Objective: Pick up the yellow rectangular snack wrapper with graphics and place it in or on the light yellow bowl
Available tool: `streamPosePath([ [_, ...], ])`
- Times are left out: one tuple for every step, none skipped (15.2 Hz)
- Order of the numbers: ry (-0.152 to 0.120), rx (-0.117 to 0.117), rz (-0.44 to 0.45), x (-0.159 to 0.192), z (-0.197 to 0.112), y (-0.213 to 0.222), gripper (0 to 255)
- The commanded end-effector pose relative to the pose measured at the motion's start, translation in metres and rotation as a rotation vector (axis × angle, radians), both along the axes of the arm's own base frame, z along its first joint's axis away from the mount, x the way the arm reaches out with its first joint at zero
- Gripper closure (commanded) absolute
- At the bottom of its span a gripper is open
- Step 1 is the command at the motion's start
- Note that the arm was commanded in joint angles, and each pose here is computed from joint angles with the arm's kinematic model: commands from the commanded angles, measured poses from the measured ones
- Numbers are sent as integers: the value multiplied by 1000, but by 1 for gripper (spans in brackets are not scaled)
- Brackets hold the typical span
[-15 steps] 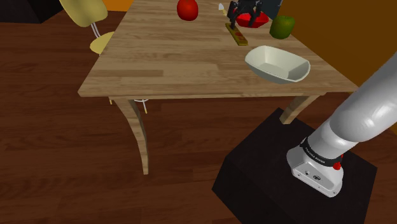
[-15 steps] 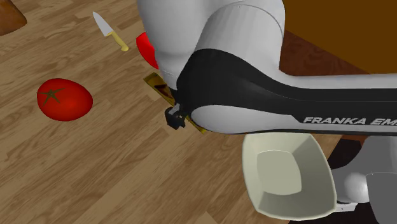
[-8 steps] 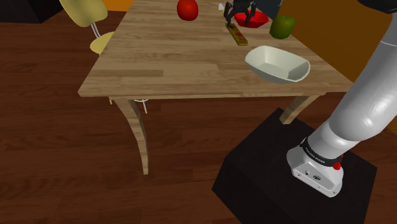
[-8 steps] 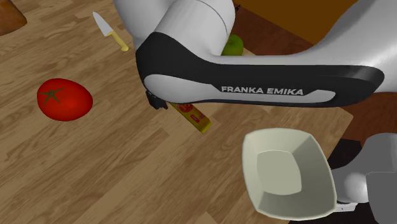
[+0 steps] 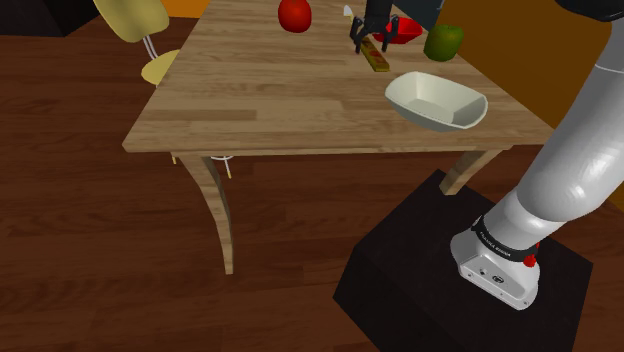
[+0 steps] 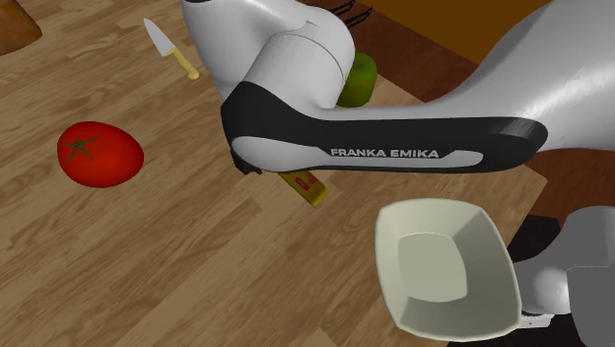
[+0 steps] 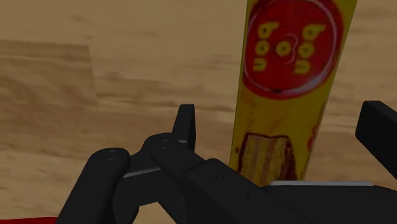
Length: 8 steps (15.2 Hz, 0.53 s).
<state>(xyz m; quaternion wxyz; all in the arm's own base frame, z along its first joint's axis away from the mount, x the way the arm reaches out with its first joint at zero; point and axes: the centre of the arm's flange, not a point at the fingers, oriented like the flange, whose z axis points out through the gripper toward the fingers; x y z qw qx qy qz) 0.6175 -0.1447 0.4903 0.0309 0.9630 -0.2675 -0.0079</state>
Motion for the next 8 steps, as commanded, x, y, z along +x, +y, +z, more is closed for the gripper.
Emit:
streamPosePath([
  [0,0,0,0,-2,0,0],
  [0,0,0,0,-2,0,0],
  [0,0,0,0,-2,0,0],
  [0,0,0,0,-2,0,0],
  [0,0,0,0,-2,0,0],
  [0,0,0,0,-2,0,0],
  [0,0,0,0,-2,0,255],
  [0,0,0,0,-2,0,255],
])
